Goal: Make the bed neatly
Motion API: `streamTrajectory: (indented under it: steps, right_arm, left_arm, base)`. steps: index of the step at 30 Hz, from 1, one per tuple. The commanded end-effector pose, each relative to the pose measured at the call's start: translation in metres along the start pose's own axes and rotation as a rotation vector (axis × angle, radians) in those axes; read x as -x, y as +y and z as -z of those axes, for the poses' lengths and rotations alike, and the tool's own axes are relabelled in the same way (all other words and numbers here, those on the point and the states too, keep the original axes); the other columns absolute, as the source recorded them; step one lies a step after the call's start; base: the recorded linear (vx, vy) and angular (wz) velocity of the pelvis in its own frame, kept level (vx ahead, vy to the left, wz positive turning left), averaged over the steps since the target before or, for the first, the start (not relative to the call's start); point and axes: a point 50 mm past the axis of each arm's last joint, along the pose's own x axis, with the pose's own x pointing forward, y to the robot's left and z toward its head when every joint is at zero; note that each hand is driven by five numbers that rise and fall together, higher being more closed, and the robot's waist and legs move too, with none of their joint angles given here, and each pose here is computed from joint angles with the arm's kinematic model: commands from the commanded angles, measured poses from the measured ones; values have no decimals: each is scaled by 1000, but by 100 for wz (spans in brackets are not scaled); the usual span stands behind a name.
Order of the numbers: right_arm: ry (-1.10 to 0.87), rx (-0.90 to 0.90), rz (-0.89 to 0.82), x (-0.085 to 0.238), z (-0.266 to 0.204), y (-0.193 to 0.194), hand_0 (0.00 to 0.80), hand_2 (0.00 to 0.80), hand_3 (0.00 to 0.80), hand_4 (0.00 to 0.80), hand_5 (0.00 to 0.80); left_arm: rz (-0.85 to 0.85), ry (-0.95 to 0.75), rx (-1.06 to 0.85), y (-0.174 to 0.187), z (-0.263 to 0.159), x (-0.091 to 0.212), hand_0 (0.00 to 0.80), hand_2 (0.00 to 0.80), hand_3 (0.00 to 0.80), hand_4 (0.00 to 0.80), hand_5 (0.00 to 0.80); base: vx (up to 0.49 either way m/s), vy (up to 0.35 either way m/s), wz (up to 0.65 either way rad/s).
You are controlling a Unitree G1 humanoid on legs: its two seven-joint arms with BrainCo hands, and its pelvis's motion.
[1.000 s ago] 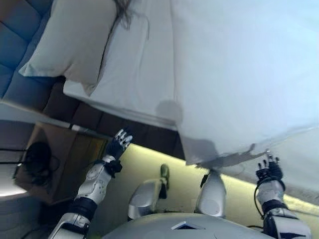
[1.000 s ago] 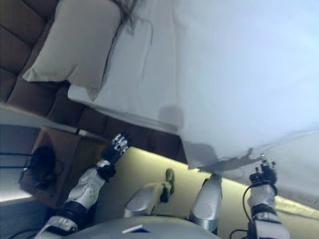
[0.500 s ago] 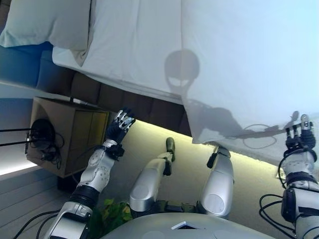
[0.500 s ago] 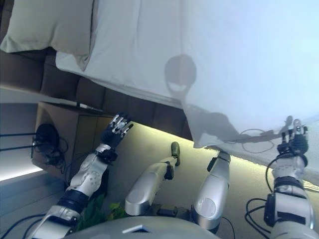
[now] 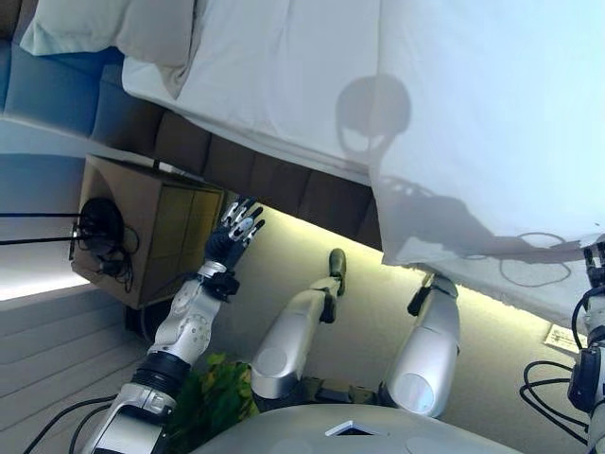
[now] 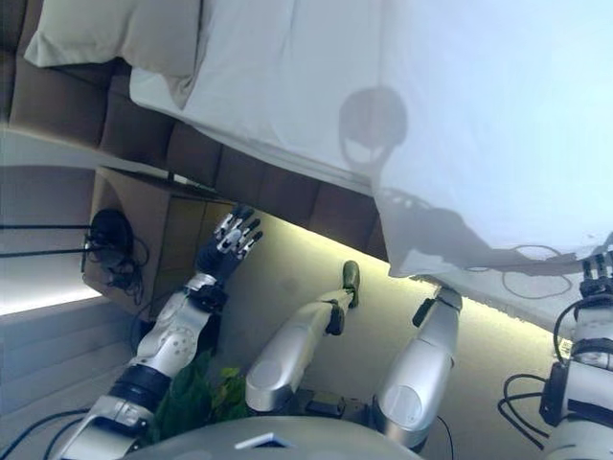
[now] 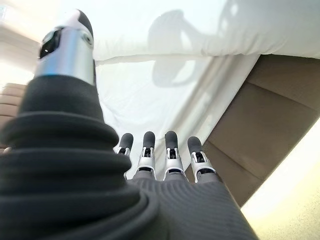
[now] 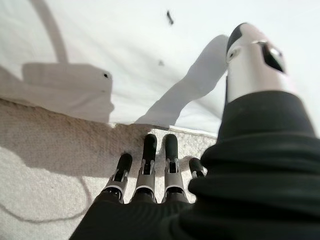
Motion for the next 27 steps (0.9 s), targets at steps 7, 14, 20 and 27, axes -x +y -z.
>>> streamTrajectory:
  steps: [7, 14, 20, 27]
  right_arm:
    - [-56, 17, -199, -9, -31, 53, 0, 0, 0, 0, 0]
    - [5, 18, -208, -9, -16, 58, 0, 0, 0, 0, 0]
    - [82, 31, -223, -8, 9, 65, 0, 0, 0, 0, 0]
    - [192, -64, -207, 1, 55, 62, 496, 496, 496, 496, 496]
  left_arm:
    - [22, -4, 6, -1, -7, 5, 0, 0, 0, 0, 0]
    - [7, 21, 4, 8, -8, 9, 0, 0, 0, 0, 0]
    - [24, 41, -5, 7, -6, 11, 0, 0, 0, 0, 0]
    - [11, 84, -33, 18, -3, 17, 0, 0, 0, 0, 0]
  base:
    - [55, 49, 9]
    - [41, 2, 14]
    - [45, 2, 7]
    - [99, -33, 12]
